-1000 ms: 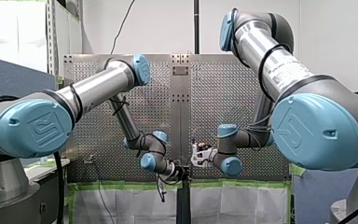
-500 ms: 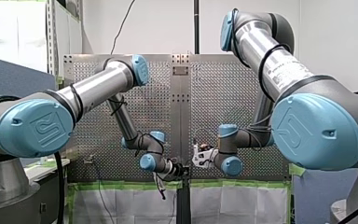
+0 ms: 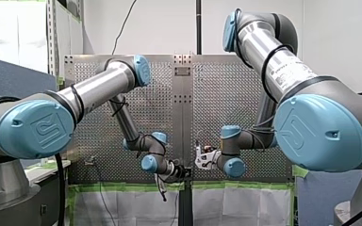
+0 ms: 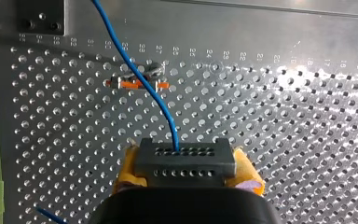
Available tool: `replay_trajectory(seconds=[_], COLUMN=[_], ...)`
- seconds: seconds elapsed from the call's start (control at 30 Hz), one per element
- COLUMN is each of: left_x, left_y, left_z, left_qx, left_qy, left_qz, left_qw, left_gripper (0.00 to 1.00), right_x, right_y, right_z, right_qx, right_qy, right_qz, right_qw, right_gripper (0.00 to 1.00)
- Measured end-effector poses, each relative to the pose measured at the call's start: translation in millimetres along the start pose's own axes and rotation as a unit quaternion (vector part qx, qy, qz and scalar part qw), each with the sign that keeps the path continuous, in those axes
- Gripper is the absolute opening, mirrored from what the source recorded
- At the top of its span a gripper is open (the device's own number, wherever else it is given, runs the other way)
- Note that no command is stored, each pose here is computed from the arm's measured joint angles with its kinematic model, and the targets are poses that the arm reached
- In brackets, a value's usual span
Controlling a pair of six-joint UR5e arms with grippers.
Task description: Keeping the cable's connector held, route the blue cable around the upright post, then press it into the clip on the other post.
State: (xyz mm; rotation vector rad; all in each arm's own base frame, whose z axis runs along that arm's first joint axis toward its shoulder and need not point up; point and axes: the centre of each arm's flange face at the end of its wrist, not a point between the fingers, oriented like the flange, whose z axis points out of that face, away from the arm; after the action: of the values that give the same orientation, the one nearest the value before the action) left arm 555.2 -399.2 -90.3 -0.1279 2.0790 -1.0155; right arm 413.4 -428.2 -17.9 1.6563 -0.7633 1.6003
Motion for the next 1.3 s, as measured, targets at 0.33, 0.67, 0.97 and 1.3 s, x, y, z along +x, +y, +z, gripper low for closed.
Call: replay_trajectory(seconds=[0.33, 0.67, 0.97, 1.3], left_x=[-1.3, -0.6, -6.0, -21.1], left_y=[10.1, 14.9, 7.3, -16.7], left_z=[-8.4, -13.0, -11.6, -28.4], left_qx=[-0.025, -0.053, -0.049, -0.054], left_qy=[0.023, 0.029, -0.003, -0.054], left_qz=[0.030, 0.066, 0.113, 0.127], left_qw=[0.9990, 0.9960, 0.9924, 0.9890], left_gripper=[0.15, 0.02, 0.02, 0.02], right_x=[-1.0, -2.2, -10.0, -38.8], right_y=[0.4, 3.0, 11.1, 23.4], right_z=[-0.7, -1.6, -4.7, -12.0], right_qx=[-0.002, -0.011, -0.031, -0.049], right_qy=[-0.004, -0.010, -0.024, -0.044], right_qz=[-0.0015, -0.0054, -0.0106, -0.0117], right_qw=[1.0000, 0.9999, 0.9992, 0.9978], right_gripper=[0.00, 0.00, 0.00, 0.00])
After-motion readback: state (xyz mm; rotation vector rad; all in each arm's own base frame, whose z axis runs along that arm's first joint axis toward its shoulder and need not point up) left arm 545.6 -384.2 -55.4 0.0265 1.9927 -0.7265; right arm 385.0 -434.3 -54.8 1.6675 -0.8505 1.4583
